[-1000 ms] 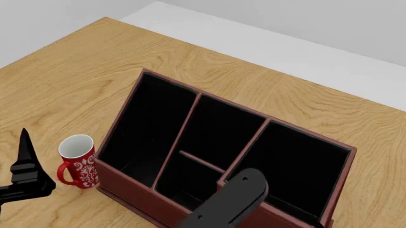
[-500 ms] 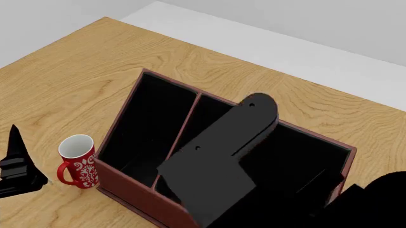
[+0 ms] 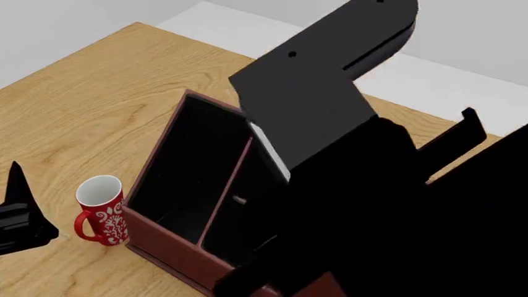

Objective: Pick up the book and place it in the right compartment of the caddy.

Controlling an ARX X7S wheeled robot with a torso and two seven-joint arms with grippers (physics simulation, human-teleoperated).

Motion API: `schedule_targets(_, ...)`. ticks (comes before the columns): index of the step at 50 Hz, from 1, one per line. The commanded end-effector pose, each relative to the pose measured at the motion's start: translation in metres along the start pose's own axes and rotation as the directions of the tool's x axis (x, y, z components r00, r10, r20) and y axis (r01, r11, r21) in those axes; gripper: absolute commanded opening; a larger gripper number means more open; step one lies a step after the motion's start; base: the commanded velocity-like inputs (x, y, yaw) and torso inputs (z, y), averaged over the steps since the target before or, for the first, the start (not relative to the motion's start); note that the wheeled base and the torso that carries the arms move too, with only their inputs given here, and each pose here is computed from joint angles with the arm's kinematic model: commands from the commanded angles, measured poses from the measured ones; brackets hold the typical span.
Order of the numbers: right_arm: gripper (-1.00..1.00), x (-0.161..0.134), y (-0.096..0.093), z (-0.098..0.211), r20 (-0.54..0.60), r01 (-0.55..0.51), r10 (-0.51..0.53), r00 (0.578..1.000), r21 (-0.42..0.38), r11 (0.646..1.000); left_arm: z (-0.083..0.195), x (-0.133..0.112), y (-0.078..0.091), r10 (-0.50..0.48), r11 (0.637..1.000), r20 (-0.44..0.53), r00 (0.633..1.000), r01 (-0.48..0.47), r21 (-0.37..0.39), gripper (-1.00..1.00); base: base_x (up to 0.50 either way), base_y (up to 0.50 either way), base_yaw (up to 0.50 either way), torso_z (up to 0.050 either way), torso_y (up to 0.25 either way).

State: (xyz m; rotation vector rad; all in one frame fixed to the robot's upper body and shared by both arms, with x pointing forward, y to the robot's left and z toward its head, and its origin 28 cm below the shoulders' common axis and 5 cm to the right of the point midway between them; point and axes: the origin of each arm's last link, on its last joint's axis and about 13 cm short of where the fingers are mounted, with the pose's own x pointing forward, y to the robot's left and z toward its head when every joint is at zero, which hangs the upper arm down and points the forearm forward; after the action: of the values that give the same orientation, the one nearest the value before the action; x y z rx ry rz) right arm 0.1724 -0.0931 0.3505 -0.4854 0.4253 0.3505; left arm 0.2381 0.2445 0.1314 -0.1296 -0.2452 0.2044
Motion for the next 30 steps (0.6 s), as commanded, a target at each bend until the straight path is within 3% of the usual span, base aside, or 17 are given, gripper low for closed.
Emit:
schedule_targets(1, -1.00, -0.007, -0.020, 0.019, 0.058, 0.094, -0.096, 0.994, 0.041, 0.995, 0.001, 0.000, 0.001, 0.000, 1.000, -0.002, 1.000, 0.000, -0.006, 1.00, 0.00, 0.00, 0.00, 0.000, 0.000)
schedule_targets(21, -1.00, -0.001, -0.053, 0.035, 0.072, 0.145, -0.158, 0.985, 0.165, 0.976, 0.002, 0.001, 0.003, 0.009, 1.000, 0.000, 1.000, -0.009, 0.006, 1.00, 0.00, 0.00, 0.00, 0.000, 0.002)
schedule_targets(30, -1.00, 0.009, -0.069, 0.040, 0.006, 0.190, -0.194, 0.981, 0.187, 0.964, -0.001, 0.004, 0.003, 0.007, 1.000, -0.004, 1.000, -0.007, 0.020, 1.00, 0.00, 0.00, 0.00, 0.000, 0.001)
